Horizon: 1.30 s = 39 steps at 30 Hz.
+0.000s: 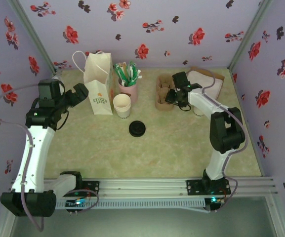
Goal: Pack the takeout coffee
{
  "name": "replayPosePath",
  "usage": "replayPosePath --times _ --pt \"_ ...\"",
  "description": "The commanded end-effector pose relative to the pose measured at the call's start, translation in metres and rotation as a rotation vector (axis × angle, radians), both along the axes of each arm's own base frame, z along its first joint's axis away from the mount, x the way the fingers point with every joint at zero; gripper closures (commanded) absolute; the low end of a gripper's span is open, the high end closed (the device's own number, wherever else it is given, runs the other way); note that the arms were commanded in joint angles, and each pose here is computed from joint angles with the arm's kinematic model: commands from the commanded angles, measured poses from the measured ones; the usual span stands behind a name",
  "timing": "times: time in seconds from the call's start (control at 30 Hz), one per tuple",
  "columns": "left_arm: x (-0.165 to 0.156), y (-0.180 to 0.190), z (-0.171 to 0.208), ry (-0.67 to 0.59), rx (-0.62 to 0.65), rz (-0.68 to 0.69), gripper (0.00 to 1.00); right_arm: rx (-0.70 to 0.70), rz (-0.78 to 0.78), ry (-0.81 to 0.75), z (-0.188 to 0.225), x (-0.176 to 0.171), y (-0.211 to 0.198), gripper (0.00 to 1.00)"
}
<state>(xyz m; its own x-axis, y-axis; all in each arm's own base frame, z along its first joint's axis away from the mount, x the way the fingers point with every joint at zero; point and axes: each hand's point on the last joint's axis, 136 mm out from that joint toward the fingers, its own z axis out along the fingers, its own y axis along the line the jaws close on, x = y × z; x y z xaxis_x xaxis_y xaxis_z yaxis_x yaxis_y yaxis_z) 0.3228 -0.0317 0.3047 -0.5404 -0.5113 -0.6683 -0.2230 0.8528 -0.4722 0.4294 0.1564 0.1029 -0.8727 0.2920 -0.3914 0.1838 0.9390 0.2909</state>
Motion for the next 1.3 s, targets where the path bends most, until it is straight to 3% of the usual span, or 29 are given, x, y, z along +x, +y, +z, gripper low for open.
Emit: replayPosePath --times 0.0,0.27,1.27 --pt "0.003 0.000 -0.003 -0.005 0.012 -0.015 0.00 -0.021 0.012 -0.023 0.006 0.008 -0.002 0.54" --pt "0.004 0.000 -0.003 -0.005 0.015 -0.017 0.00 -0.057 0.018 -0.021 0.008 0.008 -0.006 0.63" --pt "0.004 0.000 -0.003 -0.003 0.021 -0.022 0.00 -0.129 0.034 0.007 0.004 0.006 -0.015 0.76"
